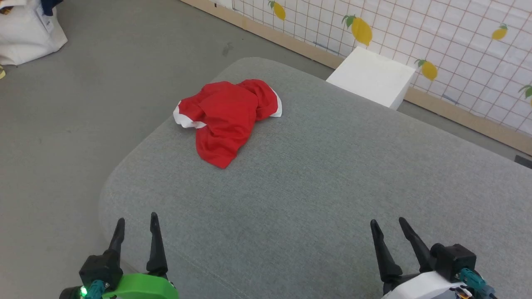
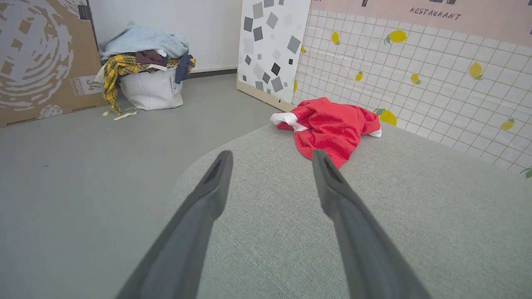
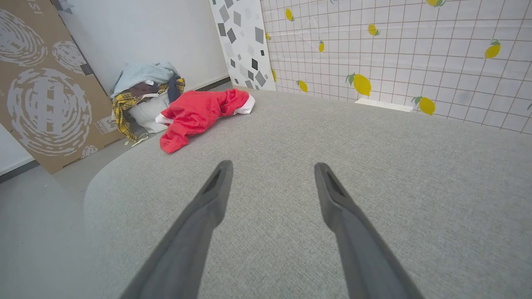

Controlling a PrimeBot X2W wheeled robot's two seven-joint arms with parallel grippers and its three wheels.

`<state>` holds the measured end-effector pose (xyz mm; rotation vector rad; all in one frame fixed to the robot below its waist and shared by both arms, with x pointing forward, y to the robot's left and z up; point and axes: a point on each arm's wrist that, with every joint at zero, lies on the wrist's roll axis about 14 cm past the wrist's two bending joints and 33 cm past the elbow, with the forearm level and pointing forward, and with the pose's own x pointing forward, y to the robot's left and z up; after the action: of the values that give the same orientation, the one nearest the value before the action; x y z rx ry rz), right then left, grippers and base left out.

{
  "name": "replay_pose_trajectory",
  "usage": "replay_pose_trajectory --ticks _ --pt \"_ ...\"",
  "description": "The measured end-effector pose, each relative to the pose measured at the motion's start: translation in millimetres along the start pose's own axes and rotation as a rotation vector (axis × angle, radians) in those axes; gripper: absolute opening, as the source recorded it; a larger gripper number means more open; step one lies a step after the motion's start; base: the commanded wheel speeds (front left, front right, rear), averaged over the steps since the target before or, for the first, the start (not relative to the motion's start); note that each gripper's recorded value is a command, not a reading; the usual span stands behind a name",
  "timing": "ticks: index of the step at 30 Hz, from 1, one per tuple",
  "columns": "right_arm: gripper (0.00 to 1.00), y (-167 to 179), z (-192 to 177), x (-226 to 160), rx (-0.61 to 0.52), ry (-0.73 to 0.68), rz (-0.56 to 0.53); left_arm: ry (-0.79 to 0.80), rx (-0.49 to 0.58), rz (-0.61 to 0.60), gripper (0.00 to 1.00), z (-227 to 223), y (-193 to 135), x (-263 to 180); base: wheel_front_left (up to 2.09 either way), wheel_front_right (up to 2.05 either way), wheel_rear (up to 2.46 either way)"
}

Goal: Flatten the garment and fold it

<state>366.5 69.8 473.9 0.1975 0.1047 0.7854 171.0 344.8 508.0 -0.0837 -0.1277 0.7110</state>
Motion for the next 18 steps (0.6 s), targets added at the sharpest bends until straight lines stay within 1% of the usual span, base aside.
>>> replay_pose_trajectory --ticks 3,6,9,13,16,18 --pt "1.0 -5 2 0 -0.012 -0.01 -0.01 0.024 0.006 -0.036 1.0 -7 -7 3 0.0 0.0 0.0" --pt "1.0 -10 6 4 -0.029 -0.019 -0.017 0.019 0.016 -0.08 1.0 -3 -15 23 0.0 0.0 0.0" --pt "1.0 -17 17 13 -0.054 -0.039 -0.025 0.003 -0.016 -0.1 1.0 12 -18 59 0.0 0.0 0.0" --pt "1.0 -35 36 28 -0.107 -0.066 -0.055 -0.008 -0.063 -0.13 1.0 40 -24 115 0.0 0.0 0.0" --pt "1.0 -54 43 35 -0.135 -0.069 -0.094 -0.008 -0.062 -0.144 1.0 59 -30 155 0.0 0.0 0.0" --pt "1.0 -69 42 36 -0.146 -0.061 -0.126 0.02 -0.052 -0.151 1.0 64 -34 178 0.0 0.0 0.0"
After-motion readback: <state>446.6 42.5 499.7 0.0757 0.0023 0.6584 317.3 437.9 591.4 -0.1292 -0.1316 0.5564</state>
